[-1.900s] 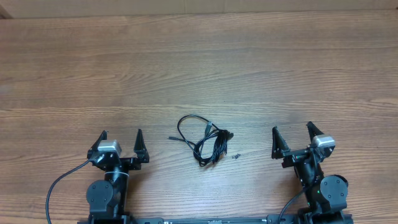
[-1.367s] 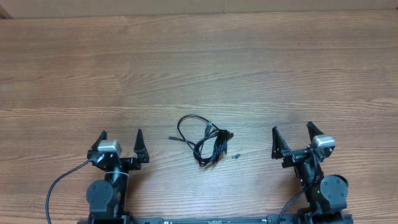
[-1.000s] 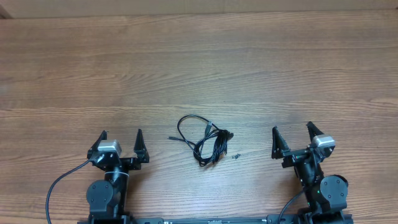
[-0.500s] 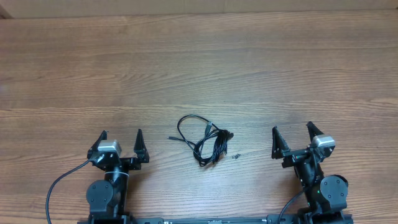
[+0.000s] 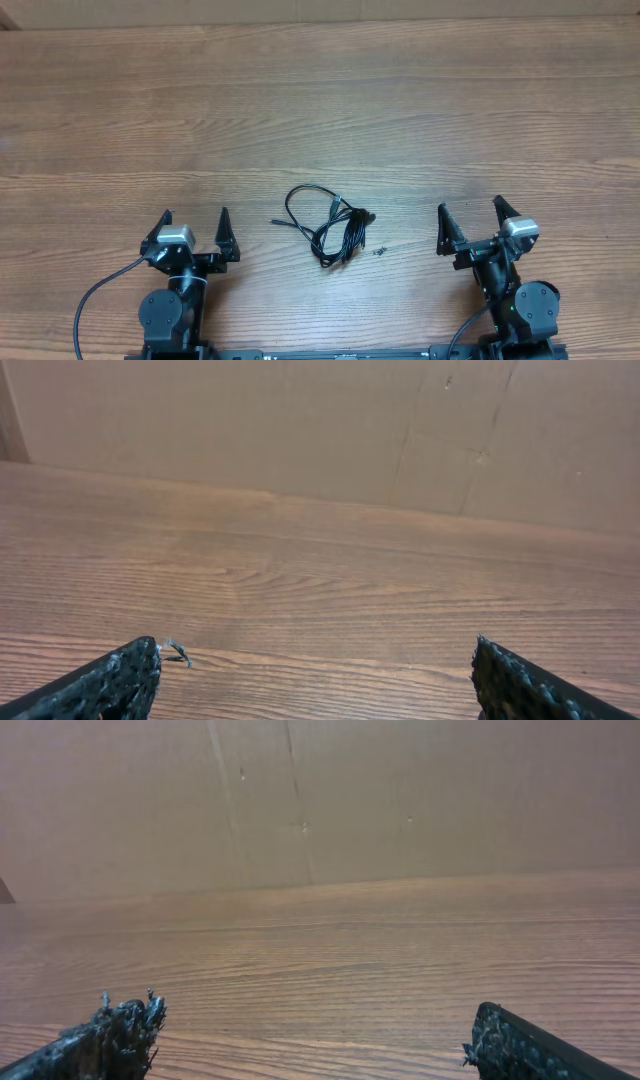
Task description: Untangle cables
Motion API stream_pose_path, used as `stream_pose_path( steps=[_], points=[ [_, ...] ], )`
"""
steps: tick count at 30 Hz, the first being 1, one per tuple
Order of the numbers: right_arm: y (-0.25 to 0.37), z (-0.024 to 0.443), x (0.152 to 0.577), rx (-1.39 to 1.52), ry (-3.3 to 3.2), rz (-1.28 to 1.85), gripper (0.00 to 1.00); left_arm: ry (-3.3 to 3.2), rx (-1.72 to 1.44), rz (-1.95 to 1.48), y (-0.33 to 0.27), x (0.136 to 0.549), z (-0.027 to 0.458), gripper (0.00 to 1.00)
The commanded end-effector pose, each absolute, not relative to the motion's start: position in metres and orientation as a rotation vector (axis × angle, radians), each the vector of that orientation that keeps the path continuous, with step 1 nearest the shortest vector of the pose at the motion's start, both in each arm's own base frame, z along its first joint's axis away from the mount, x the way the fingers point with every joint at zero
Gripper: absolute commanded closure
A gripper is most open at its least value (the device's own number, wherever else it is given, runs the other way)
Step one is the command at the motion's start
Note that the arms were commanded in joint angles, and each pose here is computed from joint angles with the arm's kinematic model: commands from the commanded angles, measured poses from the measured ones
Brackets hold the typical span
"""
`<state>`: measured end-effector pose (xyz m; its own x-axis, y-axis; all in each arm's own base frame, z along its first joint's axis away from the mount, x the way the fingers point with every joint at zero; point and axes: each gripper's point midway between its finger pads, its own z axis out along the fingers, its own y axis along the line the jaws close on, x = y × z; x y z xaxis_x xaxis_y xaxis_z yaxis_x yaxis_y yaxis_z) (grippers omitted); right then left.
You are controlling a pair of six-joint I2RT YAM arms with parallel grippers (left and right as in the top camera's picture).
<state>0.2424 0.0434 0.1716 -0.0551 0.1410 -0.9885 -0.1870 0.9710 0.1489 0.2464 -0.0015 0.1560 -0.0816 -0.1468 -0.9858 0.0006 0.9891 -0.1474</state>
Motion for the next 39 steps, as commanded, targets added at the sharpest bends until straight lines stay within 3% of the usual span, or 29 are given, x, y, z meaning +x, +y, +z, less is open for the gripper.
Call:
stream_pose_path(
  steps=[1, 39],
  points=[
    [0.041, 0.170, 0.243, -0.022, 1.600, 0.259, 0.00, 1.646, -0.105, -0.099, 0.001, 0.246, 0.156, 0.00],
    [0.041, 0.170, 0.243, -0.022, 1.600, 0.259, 0.00, 1.650, -0.015, -0.152, -0.014, 0.243, 0.166, 0.00]
  ],
)
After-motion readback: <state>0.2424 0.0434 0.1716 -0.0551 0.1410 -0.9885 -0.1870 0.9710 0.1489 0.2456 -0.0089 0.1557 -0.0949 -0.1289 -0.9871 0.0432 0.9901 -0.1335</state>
